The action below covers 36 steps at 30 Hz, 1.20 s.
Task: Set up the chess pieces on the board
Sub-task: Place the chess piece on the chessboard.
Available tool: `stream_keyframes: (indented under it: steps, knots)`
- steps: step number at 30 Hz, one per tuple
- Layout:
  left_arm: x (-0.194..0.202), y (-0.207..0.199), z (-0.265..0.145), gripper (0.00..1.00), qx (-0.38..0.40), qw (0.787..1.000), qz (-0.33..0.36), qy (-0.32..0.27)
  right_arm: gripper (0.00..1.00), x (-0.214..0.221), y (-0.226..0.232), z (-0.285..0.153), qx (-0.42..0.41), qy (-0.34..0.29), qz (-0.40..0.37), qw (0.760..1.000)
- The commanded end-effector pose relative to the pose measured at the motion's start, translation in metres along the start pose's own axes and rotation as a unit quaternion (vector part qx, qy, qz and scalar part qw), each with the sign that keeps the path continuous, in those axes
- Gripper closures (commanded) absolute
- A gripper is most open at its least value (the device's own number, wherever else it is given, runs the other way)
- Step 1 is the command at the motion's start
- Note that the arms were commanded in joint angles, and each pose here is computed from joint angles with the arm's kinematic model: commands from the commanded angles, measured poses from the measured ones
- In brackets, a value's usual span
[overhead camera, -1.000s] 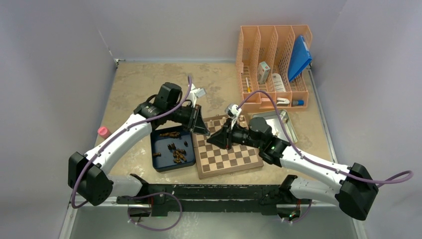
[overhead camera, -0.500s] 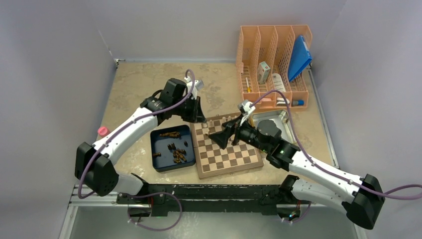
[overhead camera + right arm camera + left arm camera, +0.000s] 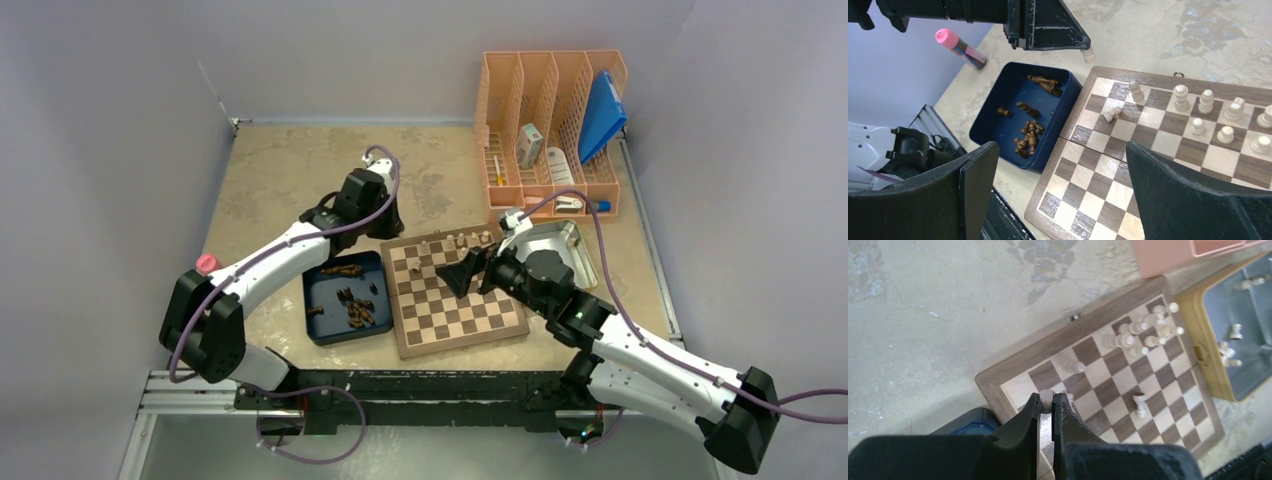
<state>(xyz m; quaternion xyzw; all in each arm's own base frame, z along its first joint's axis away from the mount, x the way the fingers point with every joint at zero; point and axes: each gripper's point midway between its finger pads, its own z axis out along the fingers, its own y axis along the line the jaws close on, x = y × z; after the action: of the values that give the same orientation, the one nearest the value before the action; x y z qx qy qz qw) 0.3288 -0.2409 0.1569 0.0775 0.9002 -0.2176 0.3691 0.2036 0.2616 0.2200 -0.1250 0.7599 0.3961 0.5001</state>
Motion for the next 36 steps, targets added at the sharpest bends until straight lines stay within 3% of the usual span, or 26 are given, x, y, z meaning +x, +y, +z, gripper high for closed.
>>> stream_keyframes:
  steps: [1, 16, 36]
  knots:
    - [-0.017, 0.011, 0.014, 1.0, -0.036, 0.998, -0.005, -0.058, 0.01, -0.012, -0.005, -0.01, 0.019, -0.028, 0.011, 0.999]
    - [0.015, 0.005, 0.05, 1.0, -0.028, 0.998, 0.033, -0.041, 0.01, -0.007, -0.003, -0.019, -0.001, -0.037, 0.007, 0.999]
    - [0.045, 0.008, 0.065, 1.0, -0.029, 0.999, 0.036, -0.026, 0.01, -0.002, -0.001, -0.017, -0.01, -0.027, 0.0, 1.0]
